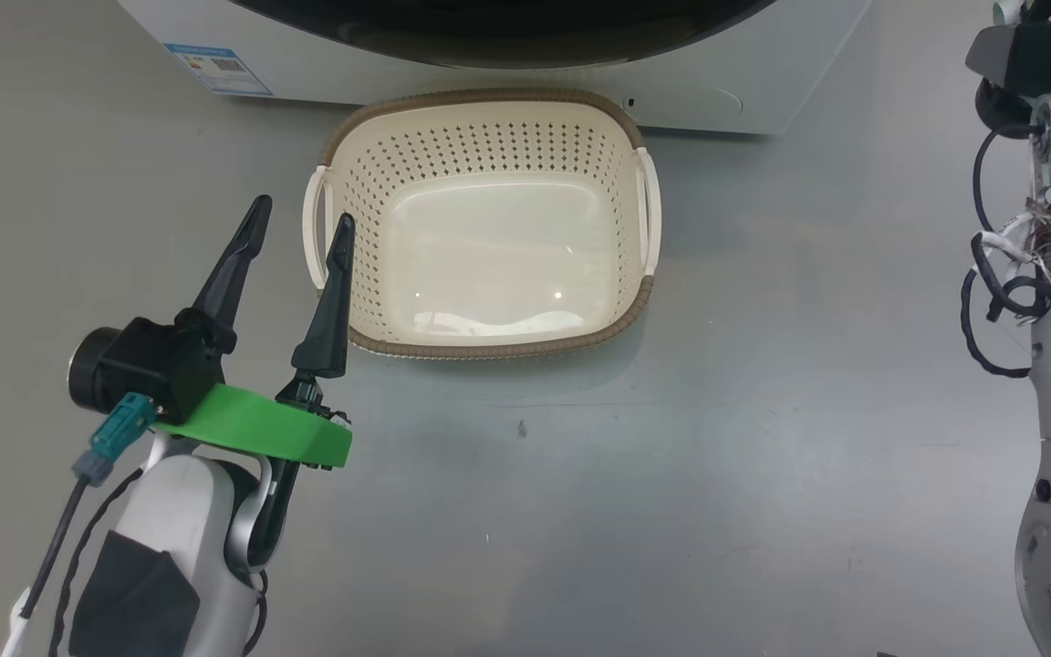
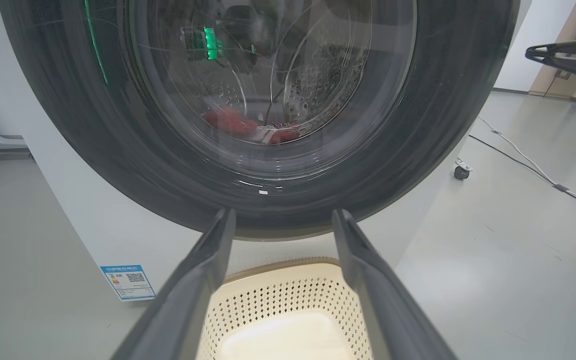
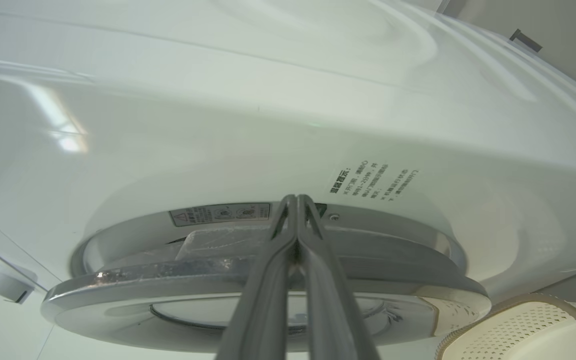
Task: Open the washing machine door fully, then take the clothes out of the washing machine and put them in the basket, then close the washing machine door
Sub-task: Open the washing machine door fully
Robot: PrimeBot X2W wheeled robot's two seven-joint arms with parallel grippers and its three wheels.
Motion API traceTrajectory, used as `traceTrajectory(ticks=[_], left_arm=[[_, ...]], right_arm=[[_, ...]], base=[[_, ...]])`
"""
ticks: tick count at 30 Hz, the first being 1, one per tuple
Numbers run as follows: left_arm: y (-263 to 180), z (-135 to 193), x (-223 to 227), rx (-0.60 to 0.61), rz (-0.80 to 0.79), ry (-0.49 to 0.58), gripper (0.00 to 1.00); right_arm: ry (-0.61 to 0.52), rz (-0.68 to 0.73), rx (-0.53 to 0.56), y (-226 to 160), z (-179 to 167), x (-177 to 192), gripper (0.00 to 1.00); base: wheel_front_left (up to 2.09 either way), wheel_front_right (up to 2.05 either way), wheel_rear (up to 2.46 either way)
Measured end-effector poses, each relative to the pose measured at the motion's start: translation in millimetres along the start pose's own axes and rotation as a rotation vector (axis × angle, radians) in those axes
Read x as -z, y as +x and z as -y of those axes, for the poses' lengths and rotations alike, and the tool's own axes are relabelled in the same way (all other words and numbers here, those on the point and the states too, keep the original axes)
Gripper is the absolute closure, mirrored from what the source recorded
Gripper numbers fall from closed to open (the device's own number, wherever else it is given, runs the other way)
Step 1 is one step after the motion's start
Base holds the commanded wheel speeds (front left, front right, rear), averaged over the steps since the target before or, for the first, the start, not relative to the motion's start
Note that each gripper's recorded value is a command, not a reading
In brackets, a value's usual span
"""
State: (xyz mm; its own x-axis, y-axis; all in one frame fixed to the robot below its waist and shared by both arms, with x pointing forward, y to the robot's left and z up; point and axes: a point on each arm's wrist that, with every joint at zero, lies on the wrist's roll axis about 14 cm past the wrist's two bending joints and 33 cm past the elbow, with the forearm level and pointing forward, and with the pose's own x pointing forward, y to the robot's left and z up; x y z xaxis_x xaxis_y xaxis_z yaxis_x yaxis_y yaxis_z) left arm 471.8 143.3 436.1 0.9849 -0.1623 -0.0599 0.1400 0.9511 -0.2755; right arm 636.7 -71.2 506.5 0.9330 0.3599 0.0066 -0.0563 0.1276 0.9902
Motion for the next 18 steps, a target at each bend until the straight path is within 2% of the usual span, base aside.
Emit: traceTrajectory(ticks=[7,18], left_arm=[[1.7,-5.9,7.5,-0.01,-0.018,0.003,0.0],[7.6,-5.1,12.7,-0.002,-0.027,0.001,0.0]], right_arm=[[-0.037,-0.133,0.003,19.4,-4.3,14.3,1.0],[-0.08,-0.268,0.011,36.5,-9.5,29.5,1.0]], base=[[0.0,0.0,0.0],[0.0,0.0,0.0]])
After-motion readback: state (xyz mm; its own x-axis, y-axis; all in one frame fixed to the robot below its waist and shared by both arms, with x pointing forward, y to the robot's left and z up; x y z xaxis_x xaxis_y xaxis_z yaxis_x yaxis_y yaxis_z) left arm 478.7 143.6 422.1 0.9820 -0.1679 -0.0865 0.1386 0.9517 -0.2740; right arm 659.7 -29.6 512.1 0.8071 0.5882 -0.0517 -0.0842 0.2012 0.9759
